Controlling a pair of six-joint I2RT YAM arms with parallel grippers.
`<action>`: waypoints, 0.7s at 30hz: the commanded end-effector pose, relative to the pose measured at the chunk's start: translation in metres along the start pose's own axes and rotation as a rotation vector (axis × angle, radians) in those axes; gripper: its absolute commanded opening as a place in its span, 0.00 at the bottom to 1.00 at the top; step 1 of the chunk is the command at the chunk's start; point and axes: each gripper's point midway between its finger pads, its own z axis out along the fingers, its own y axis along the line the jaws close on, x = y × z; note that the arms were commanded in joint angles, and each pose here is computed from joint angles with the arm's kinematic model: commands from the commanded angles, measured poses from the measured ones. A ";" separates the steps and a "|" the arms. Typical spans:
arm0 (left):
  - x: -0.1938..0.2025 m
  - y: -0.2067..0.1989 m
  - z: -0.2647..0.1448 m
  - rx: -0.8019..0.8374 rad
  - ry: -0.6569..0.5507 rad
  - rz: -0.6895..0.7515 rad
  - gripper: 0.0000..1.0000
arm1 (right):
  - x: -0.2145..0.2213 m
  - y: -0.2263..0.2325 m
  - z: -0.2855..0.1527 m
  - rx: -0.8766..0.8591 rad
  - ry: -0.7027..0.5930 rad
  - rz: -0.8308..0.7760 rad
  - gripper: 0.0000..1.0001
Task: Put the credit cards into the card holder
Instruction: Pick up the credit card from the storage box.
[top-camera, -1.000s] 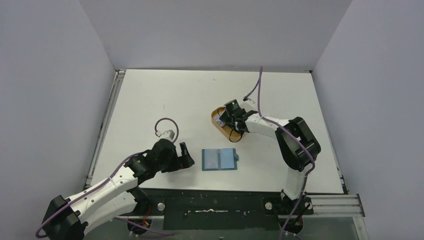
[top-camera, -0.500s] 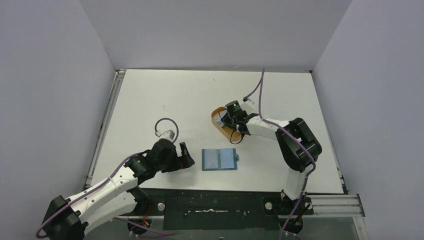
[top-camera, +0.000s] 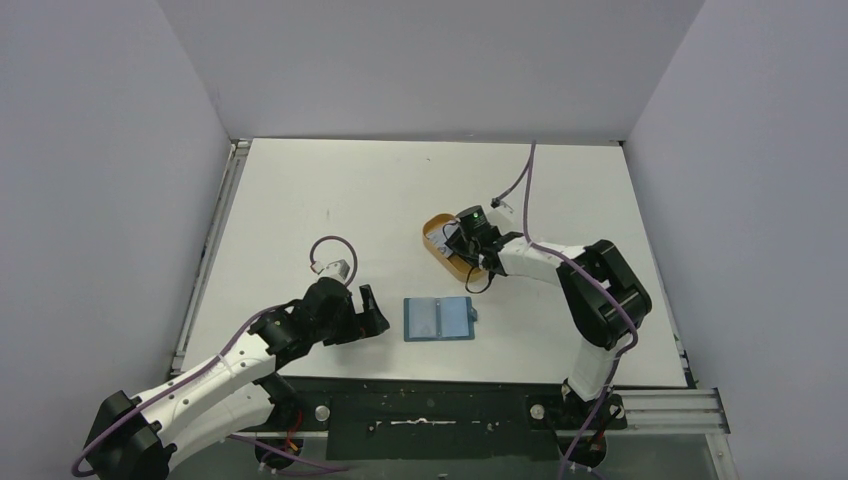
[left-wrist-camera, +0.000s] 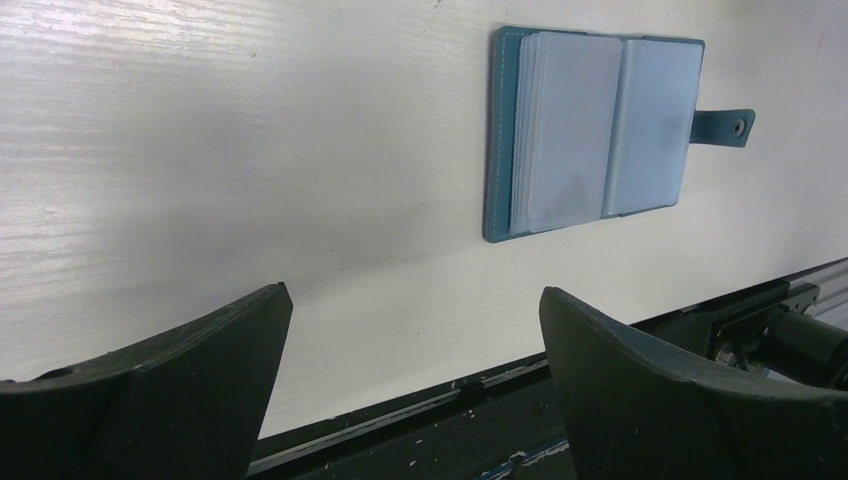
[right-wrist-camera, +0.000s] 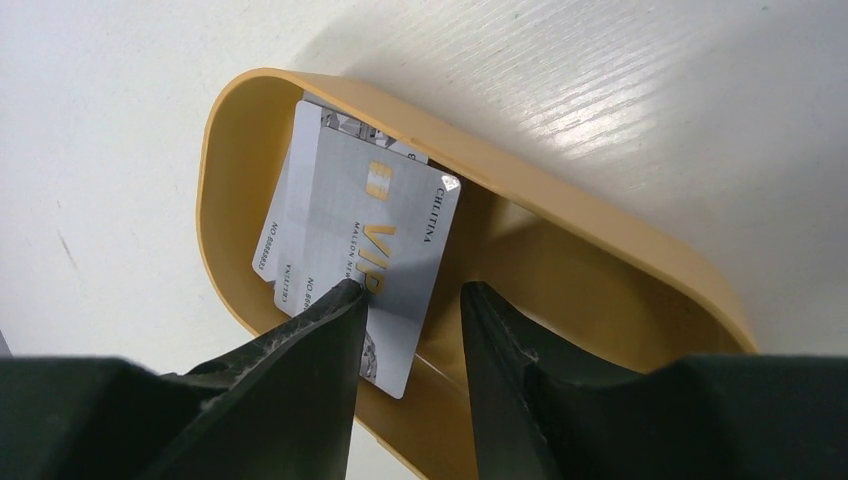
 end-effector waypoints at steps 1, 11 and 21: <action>-0.013 -0.014 -0.001 0.055 -0.043 0.005 0.95 | -0.010 0.011 -0.005 -0.043 -0.016 0.009 0.40; -0.011 -0.012 0.001 0.049 -0.037 0.004 0.94 | -0.008 0.010 -0.005 -0.055 -0.002 0.015 0.27; -0.012 -0.015 0.002 0.054 -0.035 0.004 0.94 | -0.010 0.005 -0.013 -0.078 -0.011 0.027 0.14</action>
